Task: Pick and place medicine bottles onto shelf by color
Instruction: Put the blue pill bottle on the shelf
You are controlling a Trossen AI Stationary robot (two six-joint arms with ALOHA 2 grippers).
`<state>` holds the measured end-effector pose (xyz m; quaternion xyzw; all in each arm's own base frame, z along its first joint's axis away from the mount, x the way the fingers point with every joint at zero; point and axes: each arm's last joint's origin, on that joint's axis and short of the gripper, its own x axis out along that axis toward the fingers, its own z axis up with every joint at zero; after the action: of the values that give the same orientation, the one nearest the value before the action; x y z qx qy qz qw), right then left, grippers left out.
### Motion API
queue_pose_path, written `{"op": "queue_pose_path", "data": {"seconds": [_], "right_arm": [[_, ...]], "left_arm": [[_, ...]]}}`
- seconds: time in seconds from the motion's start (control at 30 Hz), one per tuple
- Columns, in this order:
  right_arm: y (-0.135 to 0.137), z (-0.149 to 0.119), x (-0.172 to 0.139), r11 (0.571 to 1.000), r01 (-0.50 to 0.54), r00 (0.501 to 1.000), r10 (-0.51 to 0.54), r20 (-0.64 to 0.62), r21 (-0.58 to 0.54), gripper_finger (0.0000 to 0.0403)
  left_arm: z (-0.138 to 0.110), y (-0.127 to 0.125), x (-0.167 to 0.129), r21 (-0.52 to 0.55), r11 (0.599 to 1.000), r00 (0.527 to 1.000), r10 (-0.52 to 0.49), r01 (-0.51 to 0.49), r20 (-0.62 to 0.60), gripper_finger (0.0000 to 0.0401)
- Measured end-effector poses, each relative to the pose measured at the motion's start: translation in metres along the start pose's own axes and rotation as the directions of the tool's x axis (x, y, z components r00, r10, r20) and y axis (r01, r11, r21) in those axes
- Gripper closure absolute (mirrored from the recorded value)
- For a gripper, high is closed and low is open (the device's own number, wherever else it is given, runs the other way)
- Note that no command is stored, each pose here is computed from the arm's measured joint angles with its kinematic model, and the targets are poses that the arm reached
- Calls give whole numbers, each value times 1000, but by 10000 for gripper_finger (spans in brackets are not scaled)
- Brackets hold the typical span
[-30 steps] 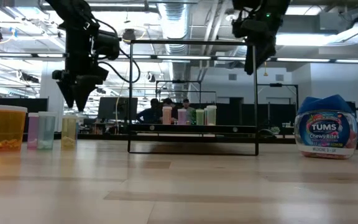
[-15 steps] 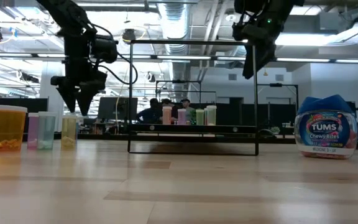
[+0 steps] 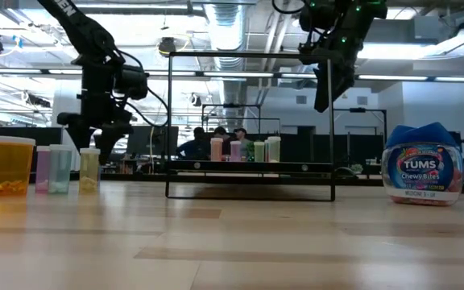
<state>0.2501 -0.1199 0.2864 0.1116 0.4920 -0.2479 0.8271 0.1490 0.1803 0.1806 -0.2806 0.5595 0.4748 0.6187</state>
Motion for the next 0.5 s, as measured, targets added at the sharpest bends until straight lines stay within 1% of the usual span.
{"op": "queue_pose_path", "data": {"seconds": [0.07, 0.17, 0.5], "right_arm": [[-2, 0, 0, 1000, 4, 1000, -4, 0, 6, 241], [-4, 0, 0, 1000, 7, 1000, -7, 0, 13, 241], [-6, 2, 1, 1000, 10, 1000, -10, 15, -3, 242]], "left_arm": [[0, 0, 0, -1, 1000, 1000, 0, 0, -1, 118], [0, 0, 0, -3, 1000, 1000, 0, 0, -4, 143], [-1, -2, 0, -11, 997, 997, -73, 73, -25, 287]]}}
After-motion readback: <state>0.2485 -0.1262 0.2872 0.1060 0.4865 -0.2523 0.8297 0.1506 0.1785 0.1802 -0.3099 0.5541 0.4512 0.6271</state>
